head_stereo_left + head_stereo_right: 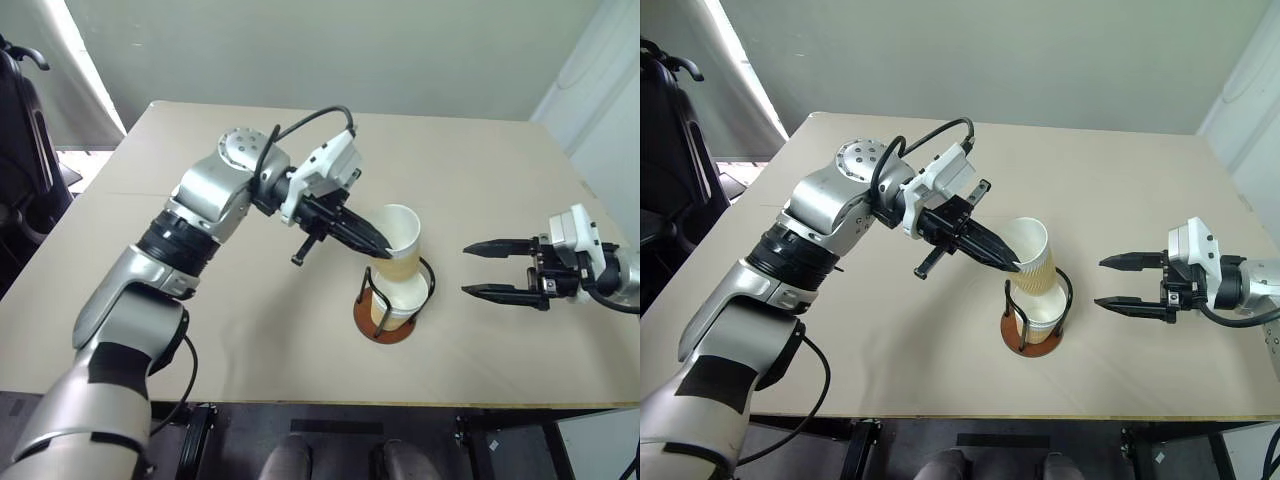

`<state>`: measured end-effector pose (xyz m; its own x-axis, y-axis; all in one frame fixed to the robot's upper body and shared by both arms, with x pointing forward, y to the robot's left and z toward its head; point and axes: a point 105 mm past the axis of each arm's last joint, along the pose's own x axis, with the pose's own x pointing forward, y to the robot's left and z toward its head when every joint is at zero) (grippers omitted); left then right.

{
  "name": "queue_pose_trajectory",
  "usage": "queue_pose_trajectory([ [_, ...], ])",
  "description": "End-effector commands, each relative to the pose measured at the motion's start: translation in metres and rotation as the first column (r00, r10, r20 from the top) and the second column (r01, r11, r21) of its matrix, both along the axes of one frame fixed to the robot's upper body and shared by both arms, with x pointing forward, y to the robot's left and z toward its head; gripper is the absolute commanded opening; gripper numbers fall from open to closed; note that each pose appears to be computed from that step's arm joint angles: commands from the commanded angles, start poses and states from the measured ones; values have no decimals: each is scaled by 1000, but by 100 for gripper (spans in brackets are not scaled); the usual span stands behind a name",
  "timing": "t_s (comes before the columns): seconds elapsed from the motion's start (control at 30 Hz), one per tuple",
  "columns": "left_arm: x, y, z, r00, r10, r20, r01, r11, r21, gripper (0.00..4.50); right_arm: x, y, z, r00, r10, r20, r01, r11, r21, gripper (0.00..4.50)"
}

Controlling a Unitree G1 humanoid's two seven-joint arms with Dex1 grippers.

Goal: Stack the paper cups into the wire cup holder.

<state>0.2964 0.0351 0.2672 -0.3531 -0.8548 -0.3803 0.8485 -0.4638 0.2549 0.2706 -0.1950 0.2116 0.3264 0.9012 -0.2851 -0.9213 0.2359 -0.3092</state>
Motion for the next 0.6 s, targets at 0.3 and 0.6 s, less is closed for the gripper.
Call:
queue_pose_trajectory([
  [0.3, -12, -6, 18, 997, -77, -5, 77, 996, -34, 2, -3, -3, 16, 998, -7, 57, 7, 1000, -9, 309],
  [0.6, -10, -9, 16, 997, -70, 15, 71, 997, -22, 2, -3, -3, 16, 998, -10, 55, 10, 1000, -9, 309],
])
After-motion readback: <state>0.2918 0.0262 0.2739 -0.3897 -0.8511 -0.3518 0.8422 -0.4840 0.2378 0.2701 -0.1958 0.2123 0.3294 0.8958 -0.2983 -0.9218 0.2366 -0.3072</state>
